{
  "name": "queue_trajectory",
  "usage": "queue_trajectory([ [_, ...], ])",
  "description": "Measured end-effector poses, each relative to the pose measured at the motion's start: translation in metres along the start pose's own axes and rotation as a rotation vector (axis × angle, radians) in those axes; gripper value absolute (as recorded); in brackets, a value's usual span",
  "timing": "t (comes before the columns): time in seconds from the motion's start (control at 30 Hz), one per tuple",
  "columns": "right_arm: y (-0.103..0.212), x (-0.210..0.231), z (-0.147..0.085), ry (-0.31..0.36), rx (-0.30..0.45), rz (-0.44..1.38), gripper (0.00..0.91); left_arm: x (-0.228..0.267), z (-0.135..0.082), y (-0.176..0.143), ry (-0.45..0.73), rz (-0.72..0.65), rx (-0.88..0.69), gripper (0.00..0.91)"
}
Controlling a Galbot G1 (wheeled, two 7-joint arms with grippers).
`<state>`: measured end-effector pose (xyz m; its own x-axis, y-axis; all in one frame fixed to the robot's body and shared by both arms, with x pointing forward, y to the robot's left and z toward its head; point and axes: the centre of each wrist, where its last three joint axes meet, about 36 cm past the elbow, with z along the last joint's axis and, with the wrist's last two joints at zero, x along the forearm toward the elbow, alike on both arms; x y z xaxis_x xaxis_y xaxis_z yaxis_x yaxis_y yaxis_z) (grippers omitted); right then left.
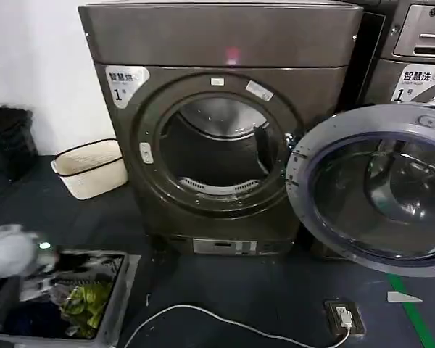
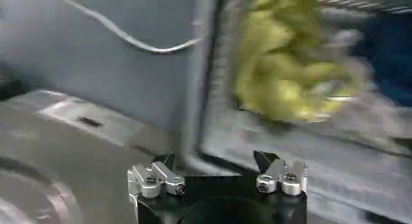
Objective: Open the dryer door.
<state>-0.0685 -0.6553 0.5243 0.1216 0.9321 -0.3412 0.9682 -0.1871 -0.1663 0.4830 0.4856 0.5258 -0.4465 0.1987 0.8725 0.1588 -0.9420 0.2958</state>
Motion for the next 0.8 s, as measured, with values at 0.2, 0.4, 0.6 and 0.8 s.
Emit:
queue_trajectory([
  [0.2,0.004,-0.002,0.002,-0.026,-0.02,-0.028,0.907,0.009,-0.005,-0.01,0.021,0.109,-0.068,0.907],
  [0.4,0.005,0.0,0.007,-0.019,-0.019,-0.027,0.907,0.012,-0.005,-0.014,0.035,0.164,-0.102,0.907],
  [0.6,0.004,0.0,0.009,-0.016,-0.016,-0.024,0.907,0.014,-0.003,-0.017,0.043,0.184,-0.106,0.907],
  [0.8,0.002,0.0,0.011,-0.016,-0.013,-0.022,0.907,0.013,-0.004,-0.02,0.04,0.197,-0.106,0.907],
])
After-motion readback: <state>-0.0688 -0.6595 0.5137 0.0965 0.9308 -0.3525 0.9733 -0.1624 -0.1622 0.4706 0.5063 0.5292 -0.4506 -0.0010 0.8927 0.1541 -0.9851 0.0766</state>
